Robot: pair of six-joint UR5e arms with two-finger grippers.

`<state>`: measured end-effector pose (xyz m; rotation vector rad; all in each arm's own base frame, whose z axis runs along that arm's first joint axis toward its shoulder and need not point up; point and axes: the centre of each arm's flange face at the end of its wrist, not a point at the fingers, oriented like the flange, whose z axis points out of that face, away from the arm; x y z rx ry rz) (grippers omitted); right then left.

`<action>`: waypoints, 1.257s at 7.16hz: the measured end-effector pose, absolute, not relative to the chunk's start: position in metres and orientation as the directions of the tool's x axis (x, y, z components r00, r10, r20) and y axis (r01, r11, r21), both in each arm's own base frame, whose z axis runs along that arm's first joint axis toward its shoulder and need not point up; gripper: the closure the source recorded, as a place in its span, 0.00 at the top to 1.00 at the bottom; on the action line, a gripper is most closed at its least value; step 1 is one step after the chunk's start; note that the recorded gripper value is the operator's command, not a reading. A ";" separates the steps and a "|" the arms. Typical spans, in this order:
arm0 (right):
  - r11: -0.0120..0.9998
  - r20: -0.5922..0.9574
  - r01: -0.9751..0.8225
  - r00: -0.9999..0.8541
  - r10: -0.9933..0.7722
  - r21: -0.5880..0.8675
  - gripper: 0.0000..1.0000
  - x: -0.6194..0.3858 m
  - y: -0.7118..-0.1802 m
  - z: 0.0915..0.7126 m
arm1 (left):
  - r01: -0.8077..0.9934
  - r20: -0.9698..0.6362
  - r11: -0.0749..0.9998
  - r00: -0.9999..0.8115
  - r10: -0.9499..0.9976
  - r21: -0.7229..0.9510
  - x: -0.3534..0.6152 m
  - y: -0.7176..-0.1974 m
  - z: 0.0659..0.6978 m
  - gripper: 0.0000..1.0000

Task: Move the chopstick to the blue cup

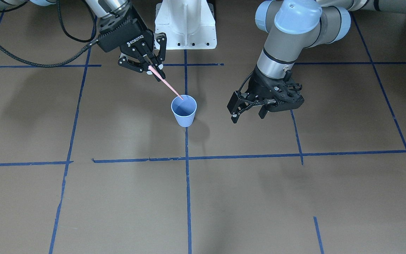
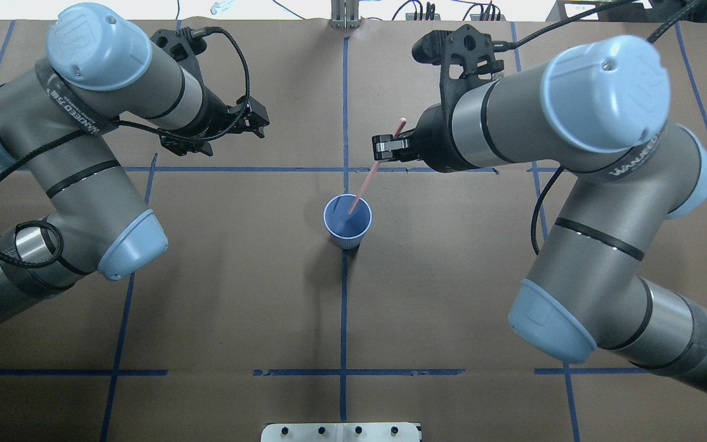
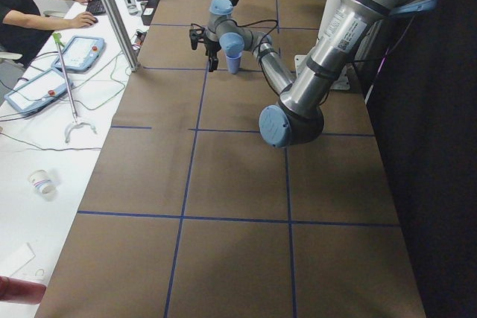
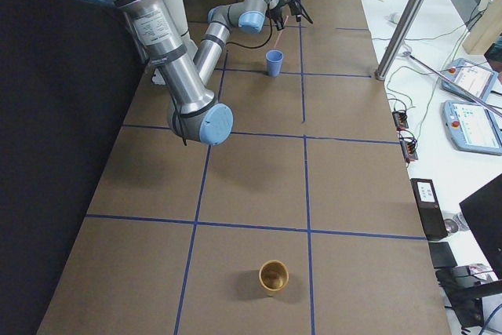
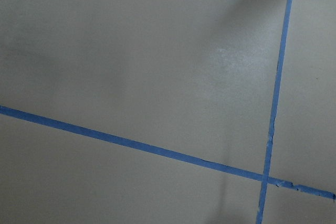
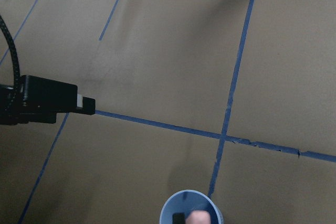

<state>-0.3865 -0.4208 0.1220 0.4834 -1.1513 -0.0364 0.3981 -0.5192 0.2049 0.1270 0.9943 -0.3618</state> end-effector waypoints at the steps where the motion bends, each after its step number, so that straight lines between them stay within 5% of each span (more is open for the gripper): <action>1: 0.897 0.860 -0.214 0.435 -0.268 0.387 0.03 -0.399 -0.420 0.128 | 0.354 -0.836 0.933 0.493 -0.241 -0.060 0.399 -0.519 0.206 0.96; 2: 0.898 0.852 -0.208 0.451 -0.264 0.388 0.05 -0.411 -0.420 0.134 | 0.354 -0.835 0.933 0.494 -0.243 -0.061 0.399 -0.520 0.208 0.96; 4: 0.899 0.832 -0.189 0.490 -0.262 0.395 0.99 -0.439 -0.417 0.148 | 0.354 -0.836 0.933 0.493 -0.242 -0.061 0.399 -0.520 0.211 0.96; 9: 0.886 0.822 -0.203 0.500 -0.272 0.417 1.00 -0.450 -0.413 0.142 | 0.354 -0.835 0.933 0.494 -0.241 -0.060 0.399 -0.520 0.214 0.96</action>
